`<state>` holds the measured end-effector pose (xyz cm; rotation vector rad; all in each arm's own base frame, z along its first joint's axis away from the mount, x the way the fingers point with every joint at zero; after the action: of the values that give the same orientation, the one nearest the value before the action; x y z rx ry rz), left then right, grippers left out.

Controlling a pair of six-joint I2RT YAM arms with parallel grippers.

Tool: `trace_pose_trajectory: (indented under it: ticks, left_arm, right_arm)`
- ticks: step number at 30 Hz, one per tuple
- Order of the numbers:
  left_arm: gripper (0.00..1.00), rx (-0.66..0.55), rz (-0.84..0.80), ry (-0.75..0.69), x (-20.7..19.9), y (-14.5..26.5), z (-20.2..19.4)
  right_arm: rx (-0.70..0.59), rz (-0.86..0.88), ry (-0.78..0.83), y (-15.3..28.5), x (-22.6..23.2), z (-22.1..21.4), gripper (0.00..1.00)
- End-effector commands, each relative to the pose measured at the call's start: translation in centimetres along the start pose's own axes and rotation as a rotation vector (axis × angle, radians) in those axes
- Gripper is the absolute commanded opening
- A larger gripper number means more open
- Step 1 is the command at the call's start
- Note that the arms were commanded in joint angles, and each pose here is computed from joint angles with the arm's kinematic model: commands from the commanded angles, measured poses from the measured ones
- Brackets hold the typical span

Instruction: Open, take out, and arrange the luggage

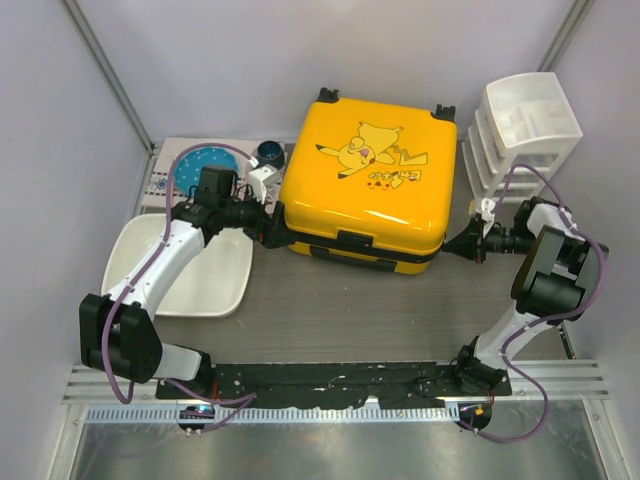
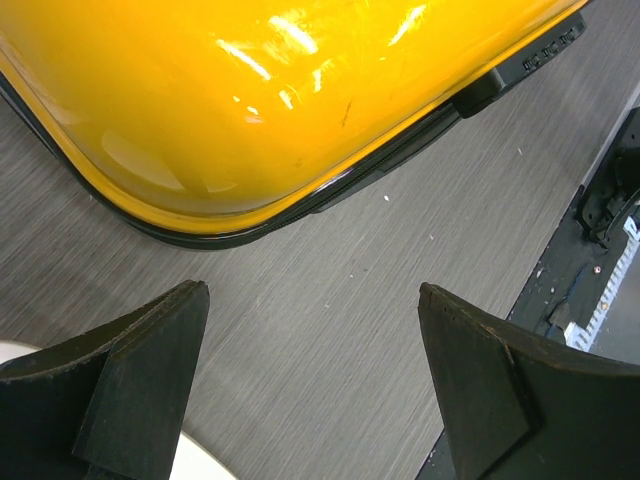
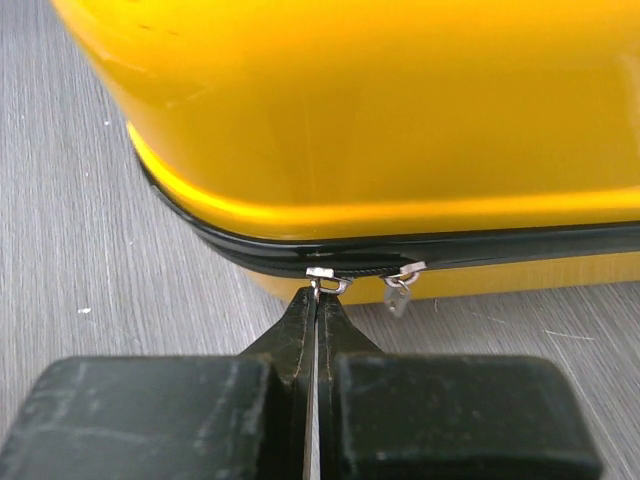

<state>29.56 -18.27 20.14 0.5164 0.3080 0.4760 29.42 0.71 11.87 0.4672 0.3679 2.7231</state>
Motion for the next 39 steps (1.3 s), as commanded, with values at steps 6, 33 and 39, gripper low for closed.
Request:
trace_pose_trajectory:
  ticks: [6,33,39]
  left_arm:
    - [0.89,-0.053,0.090,0.000,0.6,1.3,1.3]
    - [0.77,-0.066,0.051,-0.312,10.2,-2.6,1.8]
    - [0.75,-0.068,-0.144,-0.375,3.4,-4.9,1.4]
  right_arm:
    - [0.160,-0.063,-0.101,0.3,4.6,0.1,0.01]
    - [-0.162,-0.699,-0.380,-3.4,6.3,5.7,0.01]
    - [-0.242,-0.851,-0.347,-1.2,4.5,8.5,0.01]
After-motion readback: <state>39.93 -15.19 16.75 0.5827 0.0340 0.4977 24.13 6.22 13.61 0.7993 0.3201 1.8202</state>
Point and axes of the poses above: each gripper's point midway between its finger pads, its own y axis back along the fingers, its own x axis along the line the jaws close on, z = x × y, the point moved 2 cm from there along y, back along the fingers, and after that the axes turned 15 degrees about -y, right-handed, at the moved point
